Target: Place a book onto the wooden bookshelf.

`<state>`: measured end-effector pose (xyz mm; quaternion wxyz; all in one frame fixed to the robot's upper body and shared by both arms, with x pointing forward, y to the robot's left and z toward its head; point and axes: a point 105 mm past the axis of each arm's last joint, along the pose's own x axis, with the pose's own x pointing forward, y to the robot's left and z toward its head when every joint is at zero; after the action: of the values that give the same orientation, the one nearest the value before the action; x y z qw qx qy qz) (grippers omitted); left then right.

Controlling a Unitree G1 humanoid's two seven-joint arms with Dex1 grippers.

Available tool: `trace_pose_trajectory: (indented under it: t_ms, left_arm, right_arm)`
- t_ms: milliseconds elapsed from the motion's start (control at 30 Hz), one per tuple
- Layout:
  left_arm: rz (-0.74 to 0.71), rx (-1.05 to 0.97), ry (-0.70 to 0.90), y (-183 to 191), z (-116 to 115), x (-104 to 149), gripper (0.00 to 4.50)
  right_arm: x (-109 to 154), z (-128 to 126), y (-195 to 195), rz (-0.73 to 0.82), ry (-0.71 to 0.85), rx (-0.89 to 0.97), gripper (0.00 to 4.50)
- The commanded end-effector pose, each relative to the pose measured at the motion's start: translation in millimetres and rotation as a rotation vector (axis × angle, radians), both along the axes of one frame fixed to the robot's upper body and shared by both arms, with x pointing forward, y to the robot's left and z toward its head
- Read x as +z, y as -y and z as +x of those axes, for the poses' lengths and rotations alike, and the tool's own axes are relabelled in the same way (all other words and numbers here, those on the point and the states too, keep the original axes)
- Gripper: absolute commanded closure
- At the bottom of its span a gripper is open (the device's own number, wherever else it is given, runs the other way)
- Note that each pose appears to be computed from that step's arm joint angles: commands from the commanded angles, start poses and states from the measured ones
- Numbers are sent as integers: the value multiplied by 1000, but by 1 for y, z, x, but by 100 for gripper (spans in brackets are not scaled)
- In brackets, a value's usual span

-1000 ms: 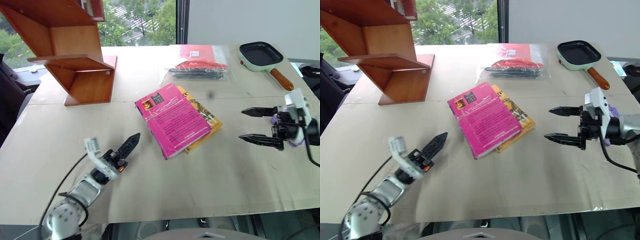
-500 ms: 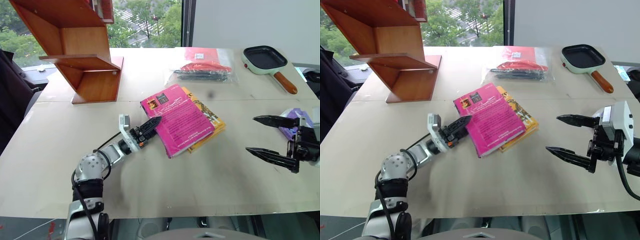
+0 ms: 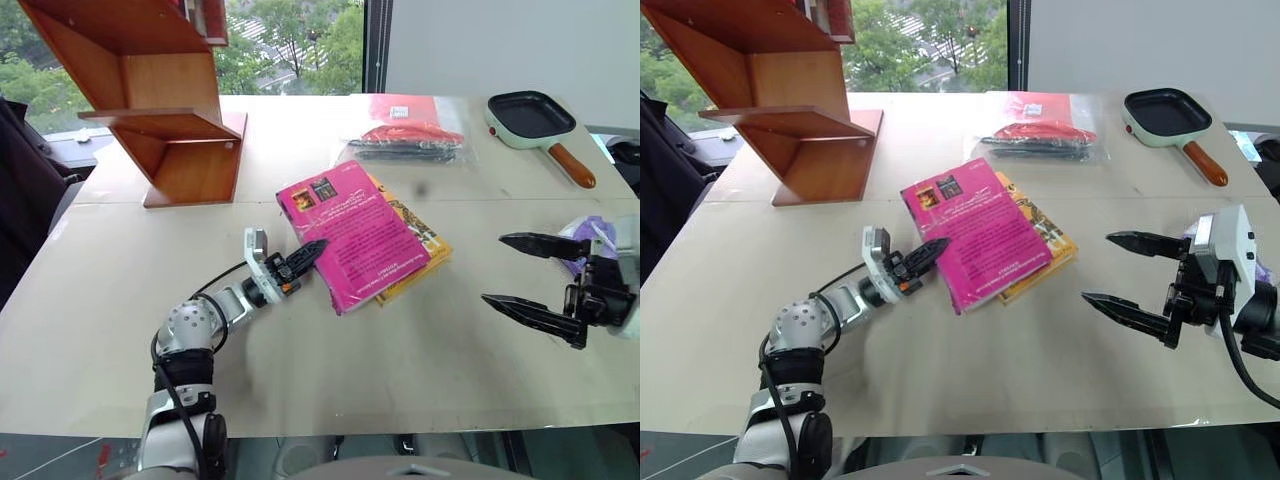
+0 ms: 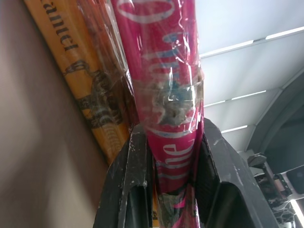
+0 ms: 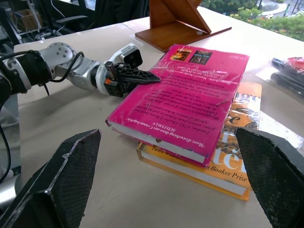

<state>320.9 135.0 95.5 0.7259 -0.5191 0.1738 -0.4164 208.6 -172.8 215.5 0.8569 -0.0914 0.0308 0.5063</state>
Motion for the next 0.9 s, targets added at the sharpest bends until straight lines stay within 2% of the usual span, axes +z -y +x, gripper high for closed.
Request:
trace_pose_trajectory:
  t_ms: [33,67,100,200,233,333,533,633,667,733,900]
  left_arm:
    - [69,97,387,-12,-3,83,397]
    - [149,121,535,-14,-11,114,397]
    - [202,134,624,-12,-18,132,397]
    - [450,152,826,-6,-33,168,397]
    - [577,172,887,-6,-35,178,397]
    - [1031,285,1069,-14,-34,198,397]
    - [1682,427,1373,-36,-43,235,397]
    - [2166,448,1539,-60,-41,254,397]
    - [2277,445,1582,-65,-42,260,397]
    - [2392,445,1636,-72,-43,268,397]
    - [2492,413,1648,-89,-41,271,397]
  right_arm:
    - [10,7,-1,22,26,35,0]
    - [12,13,0,42,25,43,0]
    - [13,17,2,55,25,47,0]
    - [23,36,5,136,38,54,0]
    - [28,44,7,181,41,60,0]
    - [37,67,8,288,65,95,0]
    - [57,97,-7,431,83,225,0]
    - [58,106,-19,444,71,281,0]
    - [57,108,-22,441,68,296,0]
    - [57,111,-28,441,66,324,0]
    - [60,113,-35,445,73,360,0]
